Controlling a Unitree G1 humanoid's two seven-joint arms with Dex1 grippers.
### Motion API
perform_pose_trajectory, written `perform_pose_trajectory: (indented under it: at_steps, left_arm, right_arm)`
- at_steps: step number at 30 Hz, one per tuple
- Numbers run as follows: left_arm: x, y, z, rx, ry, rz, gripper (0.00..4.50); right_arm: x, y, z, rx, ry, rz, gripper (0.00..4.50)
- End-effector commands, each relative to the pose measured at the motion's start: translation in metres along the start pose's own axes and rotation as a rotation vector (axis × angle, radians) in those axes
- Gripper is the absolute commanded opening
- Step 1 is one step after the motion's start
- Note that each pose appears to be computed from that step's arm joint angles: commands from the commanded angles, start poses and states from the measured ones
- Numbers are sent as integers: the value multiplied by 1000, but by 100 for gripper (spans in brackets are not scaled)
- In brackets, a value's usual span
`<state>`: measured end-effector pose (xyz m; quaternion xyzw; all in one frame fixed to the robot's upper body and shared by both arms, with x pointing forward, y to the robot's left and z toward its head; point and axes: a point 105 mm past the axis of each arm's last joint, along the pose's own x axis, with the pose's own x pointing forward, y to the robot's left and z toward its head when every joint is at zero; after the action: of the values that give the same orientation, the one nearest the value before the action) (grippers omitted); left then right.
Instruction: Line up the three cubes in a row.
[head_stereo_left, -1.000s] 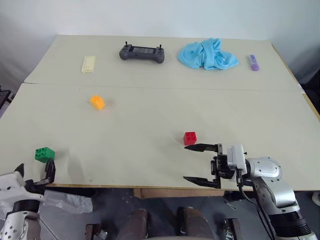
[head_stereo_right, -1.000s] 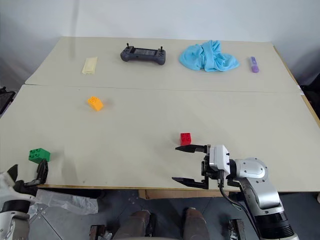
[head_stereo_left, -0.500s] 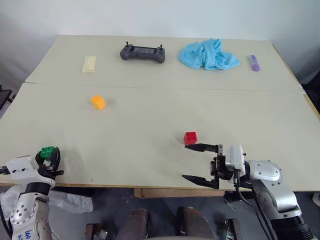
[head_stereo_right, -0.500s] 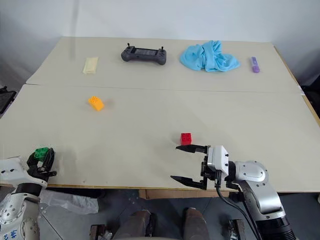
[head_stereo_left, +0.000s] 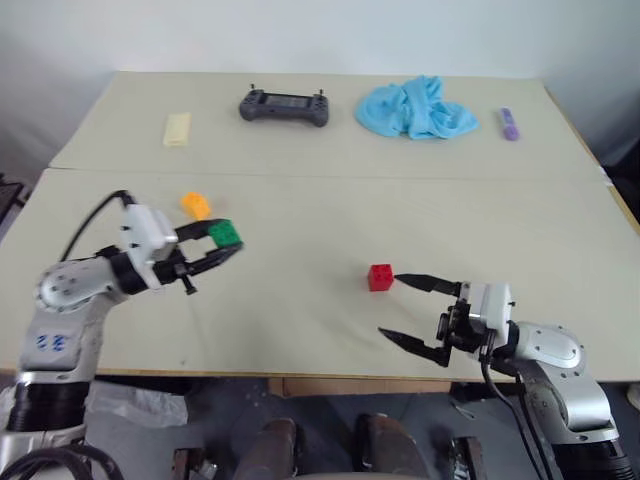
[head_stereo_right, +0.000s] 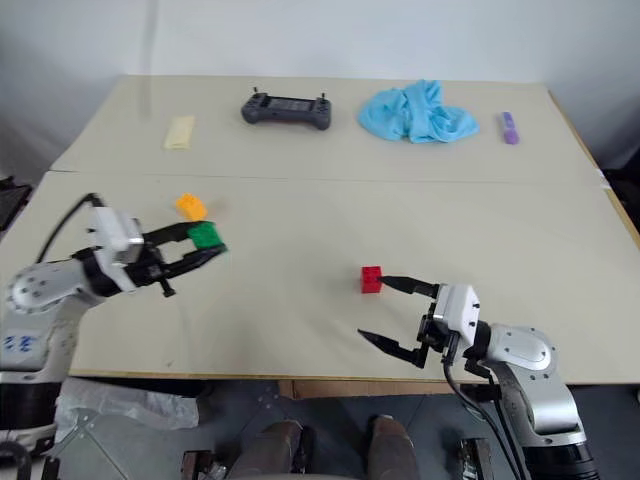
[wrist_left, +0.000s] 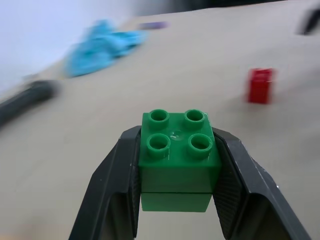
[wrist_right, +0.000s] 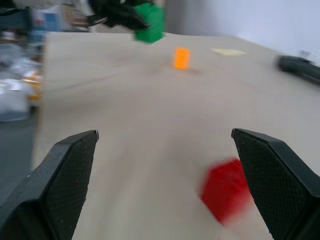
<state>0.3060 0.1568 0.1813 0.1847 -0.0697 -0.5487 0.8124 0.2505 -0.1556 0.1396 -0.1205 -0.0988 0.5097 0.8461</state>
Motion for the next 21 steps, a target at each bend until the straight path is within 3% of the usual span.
perform_pose_trajectory:
  at_steps: [1,11,15,21]
  left_arm:
    - [29,-15,-6,8,20,-280,150]
    - [97,-11,-38,35,73,-463,150]
    - [117,-18,-48,93,105,-480,150]
    - [136,-15,-48,30,67,-423,150]
  right_arm:
    - [-18,-13,5,-52,7,-87,450]
    - [-65,-16,13,-51,73,-274,450]
    - [-69,-7,14,-25,83,-277,450]
    - [-65,2,12,-9,95,-272,450]
